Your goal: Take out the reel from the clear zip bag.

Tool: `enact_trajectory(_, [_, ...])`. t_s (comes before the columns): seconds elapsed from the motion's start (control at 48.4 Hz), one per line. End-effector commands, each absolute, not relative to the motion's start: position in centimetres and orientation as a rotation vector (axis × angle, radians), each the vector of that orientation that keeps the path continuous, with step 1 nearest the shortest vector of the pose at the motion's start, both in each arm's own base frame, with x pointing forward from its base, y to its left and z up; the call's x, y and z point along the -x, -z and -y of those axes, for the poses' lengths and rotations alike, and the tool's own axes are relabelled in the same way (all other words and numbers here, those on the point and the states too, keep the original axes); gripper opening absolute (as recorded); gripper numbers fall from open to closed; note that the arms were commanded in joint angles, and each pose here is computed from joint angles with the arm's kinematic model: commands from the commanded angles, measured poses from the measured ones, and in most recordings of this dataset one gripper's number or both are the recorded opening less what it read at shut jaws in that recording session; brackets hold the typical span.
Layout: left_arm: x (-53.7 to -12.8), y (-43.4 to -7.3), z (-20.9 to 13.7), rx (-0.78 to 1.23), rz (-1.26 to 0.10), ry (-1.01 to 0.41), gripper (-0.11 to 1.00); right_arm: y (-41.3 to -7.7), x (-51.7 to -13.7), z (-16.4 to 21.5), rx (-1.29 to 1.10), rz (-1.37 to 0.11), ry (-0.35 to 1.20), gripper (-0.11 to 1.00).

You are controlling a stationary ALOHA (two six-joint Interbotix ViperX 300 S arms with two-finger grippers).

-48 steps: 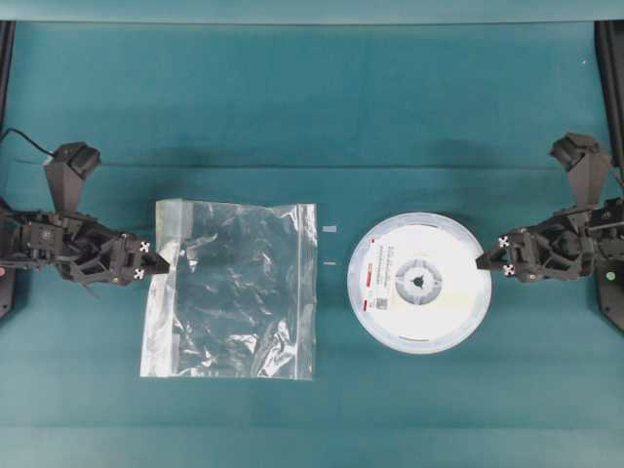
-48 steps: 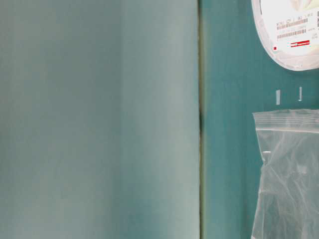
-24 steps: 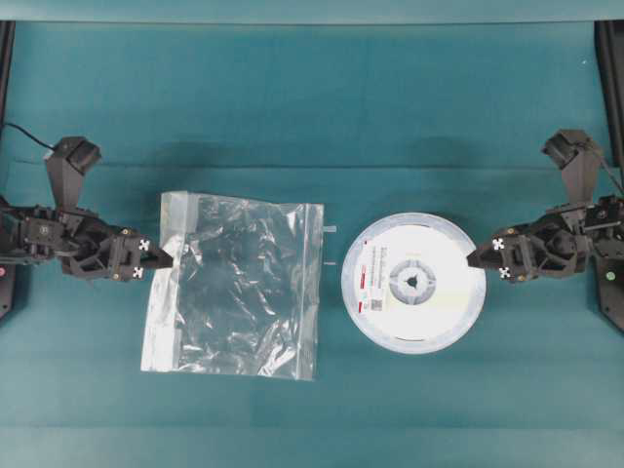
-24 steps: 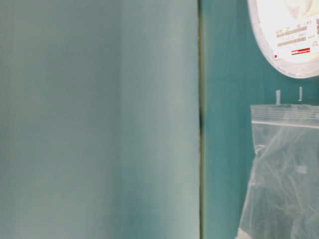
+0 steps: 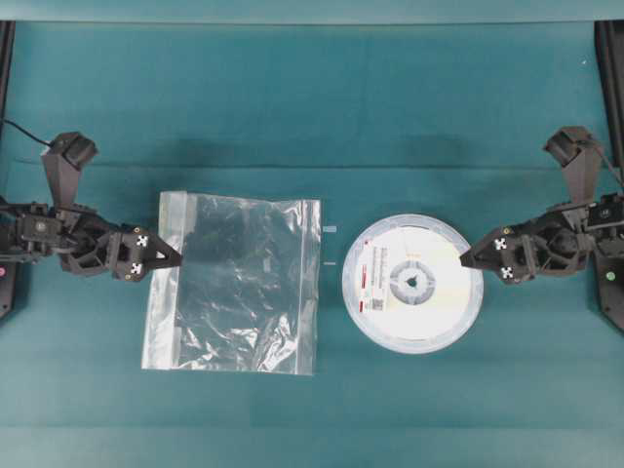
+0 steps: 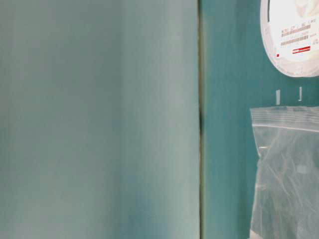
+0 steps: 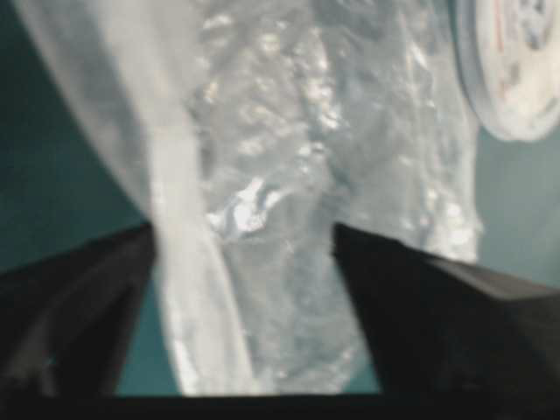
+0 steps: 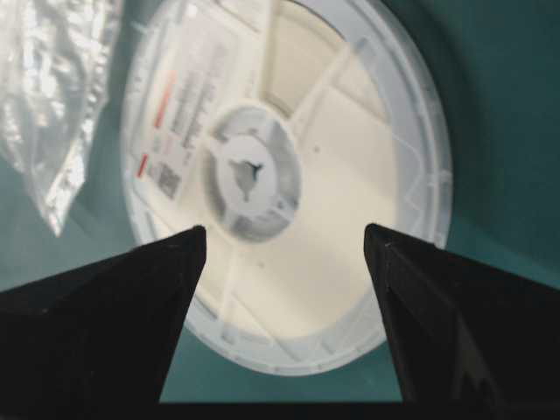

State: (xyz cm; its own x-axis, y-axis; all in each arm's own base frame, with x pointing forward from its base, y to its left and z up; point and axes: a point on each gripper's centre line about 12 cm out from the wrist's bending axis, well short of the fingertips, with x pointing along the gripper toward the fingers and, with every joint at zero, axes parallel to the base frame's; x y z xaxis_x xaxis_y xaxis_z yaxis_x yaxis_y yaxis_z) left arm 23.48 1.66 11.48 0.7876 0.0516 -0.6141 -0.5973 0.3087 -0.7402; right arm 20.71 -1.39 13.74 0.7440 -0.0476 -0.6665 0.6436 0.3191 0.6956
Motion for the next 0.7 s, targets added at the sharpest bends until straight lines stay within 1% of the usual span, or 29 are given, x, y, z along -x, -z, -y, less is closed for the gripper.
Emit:
enact_trajectory(0.0, [-24.0,-12.4,-1.7,1.187,-0.507,-0.432,0.96,-14.7,-21.2,1.5,-1.160,-0.567,0.469,0.91])
enact_trajectory(0.207, [-24.3,-14.5,-1.7,1.143,-0.439,-0.367,0.90,-16.3,-21.3,1.5,-1.128,-0.524,0.421,0.90])
enact_trajectory(0.516, [-23.3,-19.6,-1.7,1.028,-0.265,-0.229,0.89,-19.3,-21.5,1.3,-0.996,-0.519,0.341,0.90])
enact_trajectory(0.682, [-21.9,-21.3,-1.6,0.990,-0.231,-0.206,0.89,-20.4,-21.3,1.3,-0.964,-0.498,0.322,0.90])
